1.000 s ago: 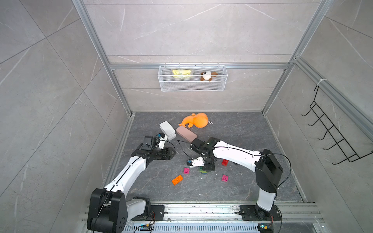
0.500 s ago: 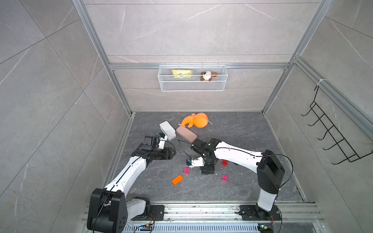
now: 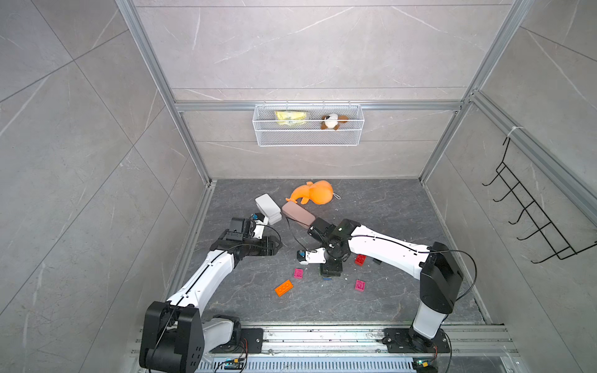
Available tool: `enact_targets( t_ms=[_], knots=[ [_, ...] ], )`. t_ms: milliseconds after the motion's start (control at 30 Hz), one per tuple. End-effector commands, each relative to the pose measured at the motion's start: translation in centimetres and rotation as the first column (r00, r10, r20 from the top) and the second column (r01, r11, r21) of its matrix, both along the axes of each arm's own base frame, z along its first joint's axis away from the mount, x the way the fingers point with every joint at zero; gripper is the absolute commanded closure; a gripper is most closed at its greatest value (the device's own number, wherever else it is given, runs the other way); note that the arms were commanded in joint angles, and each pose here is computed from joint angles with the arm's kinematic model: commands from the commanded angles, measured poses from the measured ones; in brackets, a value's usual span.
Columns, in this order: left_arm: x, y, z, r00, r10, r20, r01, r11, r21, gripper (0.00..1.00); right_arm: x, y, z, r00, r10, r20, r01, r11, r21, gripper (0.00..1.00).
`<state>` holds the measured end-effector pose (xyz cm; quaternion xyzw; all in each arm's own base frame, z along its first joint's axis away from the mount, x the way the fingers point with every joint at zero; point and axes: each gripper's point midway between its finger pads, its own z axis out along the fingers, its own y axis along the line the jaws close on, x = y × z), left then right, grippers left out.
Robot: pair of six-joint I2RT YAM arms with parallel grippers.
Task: Assemble a carrot with lego
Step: Assemble the lego brick with the lego brick.
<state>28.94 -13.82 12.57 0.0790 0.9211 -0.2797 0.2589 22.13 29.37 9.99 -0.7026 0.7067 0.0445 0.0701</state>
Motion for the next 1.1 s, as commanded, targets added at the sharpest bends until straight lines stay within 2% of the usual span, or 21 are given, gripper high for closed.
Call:
enact_targets(
  t_ms=[0,467,1067],
  knots=[
    [0.4,-0.2,0.9,1.0,-0.012,0.024,0.012,1.0,-0.019,0.29,-0.4,0.0,-0.6,0.999,-0.008,-0.035,0.007,1.0,-0.011,0.37],
    [0.4,-0.2,0.8,1.0,-0.014,0.021,0.014,1.0,-0.017,0.29,-0.5,-0.1,-1.5,0.998,-0.008,-0.066,0.006,0.999,-0.034,0.52],
    [0.4,-0.3,0.9,1.0,-0.015,0.02,0.015,1.0,-0.021,0.29,-1.0,-1.6,-3.7,0.994,-0.037,-0.104,0.023,0.99,-0.138,0.68]
  ],
)
